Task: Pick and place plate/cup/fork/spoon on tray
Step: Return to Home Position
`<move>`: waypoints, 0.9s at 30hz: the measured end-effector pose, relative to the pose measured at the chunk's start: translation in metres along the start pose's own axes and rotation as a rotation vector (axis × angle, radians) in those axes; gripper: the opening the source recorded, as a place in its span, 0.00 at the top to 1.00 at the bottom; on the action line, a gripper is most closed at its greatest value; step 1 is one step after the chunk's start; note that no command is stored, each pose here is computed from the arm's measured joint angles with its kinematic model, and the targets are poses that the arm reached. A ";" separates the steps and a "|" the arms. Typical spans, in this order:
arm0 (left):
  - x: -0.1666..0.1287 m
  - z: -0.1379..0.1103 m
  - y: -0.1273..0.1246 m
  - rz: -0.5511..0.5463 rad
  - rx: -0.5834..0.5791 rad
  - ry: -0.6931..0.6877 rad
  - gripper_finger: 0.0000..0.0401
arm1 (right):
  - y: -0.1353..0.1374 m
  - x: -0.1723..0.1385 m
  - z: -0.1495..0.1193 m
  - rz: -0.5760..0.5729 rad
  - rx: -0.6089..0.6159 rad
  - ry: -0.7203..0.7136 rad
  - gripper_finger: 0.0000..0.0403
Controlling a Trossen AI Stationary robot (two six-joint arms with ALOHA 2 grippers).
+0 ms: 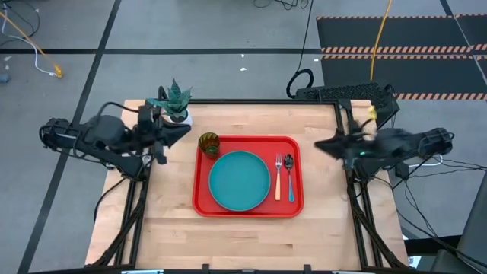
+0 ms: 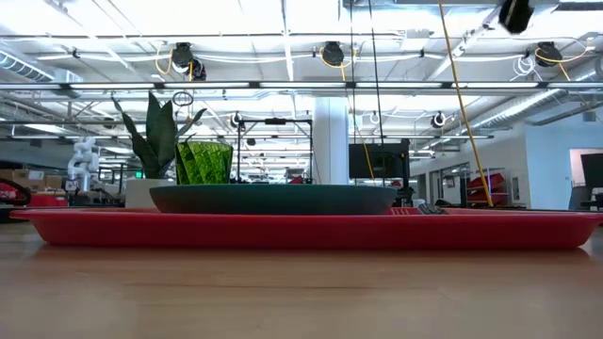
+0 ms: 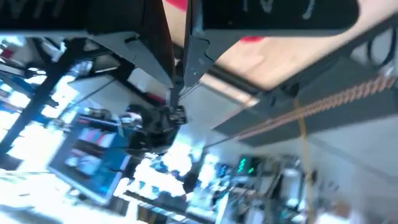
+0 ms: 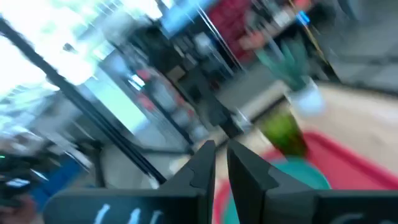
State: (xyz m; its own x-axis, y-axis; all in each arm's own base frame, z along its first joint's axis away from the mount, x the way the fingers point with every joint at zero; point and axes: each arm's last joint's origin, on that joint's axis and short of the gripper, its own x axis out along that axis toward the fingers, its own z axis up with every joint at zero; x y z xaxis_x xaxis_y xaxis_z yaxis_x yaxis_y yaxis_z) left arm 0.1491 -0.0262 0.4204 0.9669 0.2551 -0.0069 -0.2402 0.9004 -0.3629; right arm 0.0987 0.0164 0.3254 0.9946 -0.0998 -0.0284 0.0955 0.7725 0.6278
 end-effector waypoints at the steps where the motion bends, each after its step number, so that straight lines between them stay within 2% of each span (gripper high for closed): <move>1: -0.001 0.000 -0.001 -0.021 0.016 -0.016 0.91 | 0.001 -0.007 0.005 0.030 -0.008 -0.037 0.92; 5: 0.000 -0.012 0.003 -0.047 0.051 -0.027 0.98 | -0.002 -0.030 0.016 0.103 -0.066 -0.138 0.95; 8: 0.003 -0.034 0.009 -0.078 0.007 -0.059 0.98 | -0.012 -0.037 0.008 0.123 -0.077 -0.145 0.98; 11: 0.003 -0.060 0.018 -0.140 -0.068 -0.143 0.98 | -0.025 -0.036 -0.011 0.169 -0.017 -0.102 1.00; 14: 0.002 -0.091 0.031 -0.198 -0.131 -0.242 0.99 | -0.036 -0.029 -0.033 0.269 0.049 -0.095 1.00; 19: -0.008 -0.133 0.053 -0.275 -0.260 -0.411 0.99 | -0.056 -0.020 -0.063 0.394 0.096 -0.239 1.00; 23: -0.012 -0.154 0.064 -0.282 -0.352 -0.411 0.99 | -0.071 -0.009 -0.090 0.435 0.074 -0.218 1.00; 27: -0.013 -0.160 0.063 -0.285 -0.339 -0.374 1.00 | -0.072 -0.009 -0.092 0.448 0.118 -0.213 1.00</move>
State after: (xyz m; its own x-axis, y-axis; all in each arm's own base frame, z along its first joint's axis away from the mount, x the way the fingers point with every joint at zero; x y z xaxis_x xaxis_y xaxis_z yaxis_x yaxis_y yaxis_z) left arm 0.1355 -0.0292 0.2490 0.8781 0.1818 0.4426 0.1263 0.8041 -0.5809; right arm 0.0870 0.0194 0.2087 0.9053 0.0899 0.4151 -0.3559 0.6938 0.6260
